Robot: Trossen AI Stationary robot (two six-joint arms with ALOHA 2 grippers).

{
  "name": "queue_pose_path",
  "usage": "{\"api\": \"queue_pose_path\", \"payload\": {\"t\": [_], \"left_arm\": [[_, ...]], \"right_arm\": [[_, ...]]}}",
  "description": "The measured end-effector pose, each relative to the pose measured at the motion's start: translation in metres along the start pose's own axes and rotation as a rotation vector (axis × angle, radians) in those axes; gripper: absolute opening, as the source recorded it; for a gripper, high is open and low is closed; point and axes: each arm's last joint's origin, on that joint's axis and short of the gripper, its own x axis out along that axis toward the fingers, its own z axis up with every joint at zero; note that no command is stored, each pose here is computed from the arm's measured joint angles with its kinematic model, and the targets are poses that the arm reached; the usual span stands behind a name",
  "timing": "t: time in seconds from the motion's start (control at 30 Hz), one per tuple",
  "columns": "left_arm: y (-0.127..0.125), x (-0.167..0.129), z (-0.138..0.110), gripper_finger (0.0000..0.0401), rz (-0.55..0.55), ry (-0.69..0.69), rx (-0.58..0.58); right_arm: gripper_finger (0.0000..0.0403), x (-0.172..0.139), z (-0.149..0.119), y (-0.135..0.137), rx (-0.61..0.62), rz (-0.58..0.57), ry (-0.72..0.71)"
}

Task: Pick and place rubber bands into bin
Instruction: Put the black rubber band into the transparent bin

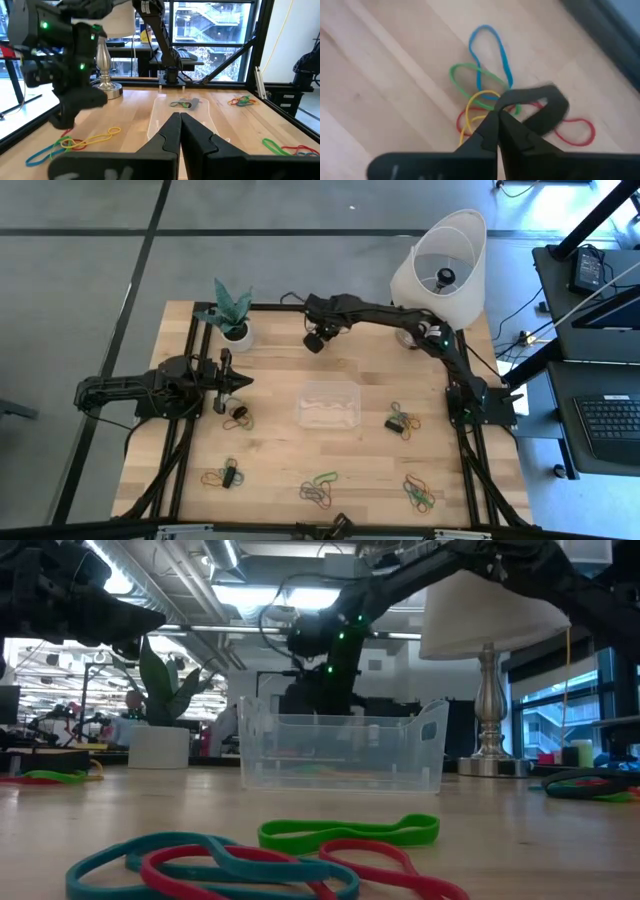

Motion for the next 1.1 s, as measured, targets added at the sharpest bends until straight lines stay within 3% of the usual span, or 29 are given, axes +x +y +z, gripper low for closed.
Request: {"api": "queue_pose_path", "payload": {"t": [0.17,0.33,0.67,0.93,1.1], "left_arm": [[0.000,0.000,0.000,0.0006,0.000,0.000,0.000],[0.000,0.000,0.000,0.0006,-0.001,0.000,0.000],[0.000,0.000,0.000,0.0006,-0.001,0.000,0.000],[0.000,0.000,0.000,0.0006,0.000,0.000,0.000],[0.000,0.000,0.000,0.0006,0.000,0.000,0.000]], "right_arm": [[0.0003,-0.032,-0.003,0.014,0.031,0.029,-0.042],[0.0002,-0.067,-0.015,0.038,0.032,-0.018,-0.077],[0.0001,-0.128,-0.065,0.100,0.034,0.036,-0.044],[0.0000,-0.144,-0.114,0.153,0.038,0.094,0.037],[0.0000,-0.138,-0.128,0.170,0.067,0.096,0.053]]}}
